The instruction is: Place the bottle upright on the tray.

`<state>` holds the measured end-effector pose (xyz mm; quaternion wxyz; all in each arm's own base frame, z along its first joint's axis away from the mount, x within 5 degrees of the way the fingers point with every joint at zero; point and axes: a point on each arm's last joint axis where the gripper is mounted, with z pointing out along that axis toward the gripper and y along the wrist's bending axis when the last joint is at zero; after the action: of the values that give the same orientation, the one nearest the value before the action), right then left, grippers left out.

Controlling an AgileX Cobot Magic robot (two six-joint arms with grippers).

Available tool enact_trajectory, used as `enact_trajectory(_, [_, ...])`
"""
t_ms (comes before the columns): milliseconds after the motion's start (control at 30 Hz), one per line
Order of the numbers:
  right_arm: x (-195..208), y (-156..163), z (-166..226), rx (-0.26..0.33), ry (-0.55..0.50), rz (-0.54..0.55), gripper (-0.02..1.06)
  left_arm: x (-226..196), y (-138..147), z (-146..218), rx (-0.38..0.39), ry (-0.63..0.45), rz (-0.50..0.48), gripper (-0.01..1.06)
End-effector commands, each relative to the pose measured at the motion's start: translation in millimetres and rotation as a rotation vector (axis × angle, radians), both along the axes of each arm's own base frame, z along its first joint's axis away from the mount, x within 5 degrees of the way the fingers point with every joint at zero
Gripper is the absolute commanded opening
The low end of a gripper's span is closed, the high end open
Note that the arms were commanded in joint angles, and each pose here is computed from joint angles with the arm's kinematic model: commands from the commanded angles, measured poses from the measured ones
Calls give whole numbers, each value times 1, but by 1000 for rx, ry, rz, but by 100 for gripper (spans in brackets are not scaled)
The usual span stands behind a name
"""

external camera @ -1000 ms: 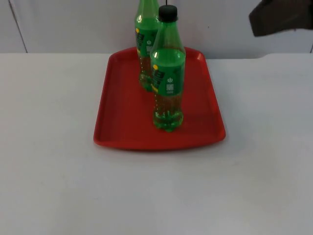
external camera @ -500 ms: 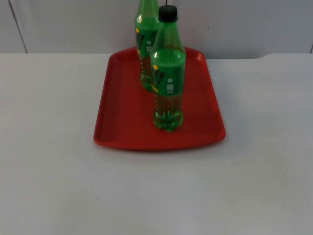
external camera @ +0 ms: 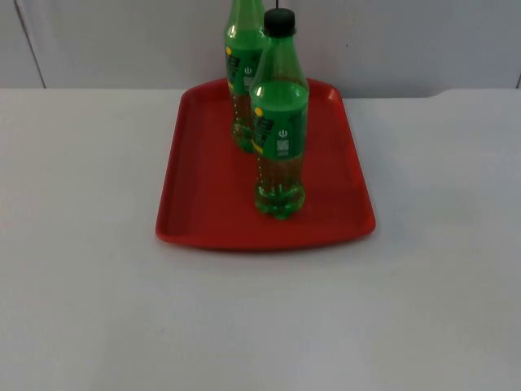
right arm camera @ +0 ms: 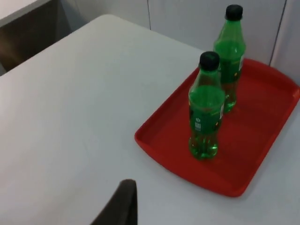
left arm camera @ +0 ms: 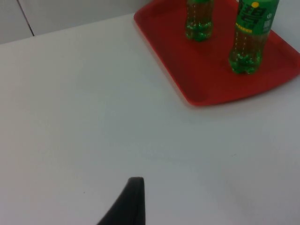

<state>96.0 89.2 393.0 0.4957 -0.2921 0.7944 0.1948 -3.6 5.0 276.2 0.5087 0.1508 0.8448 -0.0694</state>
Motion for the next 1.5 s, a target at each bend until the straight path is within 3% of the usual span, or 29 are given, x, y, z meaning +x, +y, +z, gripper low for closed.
enact_trajectory(0, [-6, -3, -2, -5, -24, 36, 105, 0, 0, -1, 2, -2, -2, 105])
enact_trajectory(333, [-28, -17, -33, -22, -48, 113, 105, 0, 0, -1, 2, -2, -2, 105])
enact_trajectory(1033, [-90, -76, -78, 122, -160, 130, 105, 0, 0, -1, 2, -2, -2, 105])
enact_trajectory(1267, [-105, -90, -89, 101, -139, 141, 105, 0, 0, -1, 2, -2, -2, 105])
enact_trajectory(1467, [-106, -93, -100, 2, -72, 132, 105, 0, 0, -1, 2, -2, -2, 105])
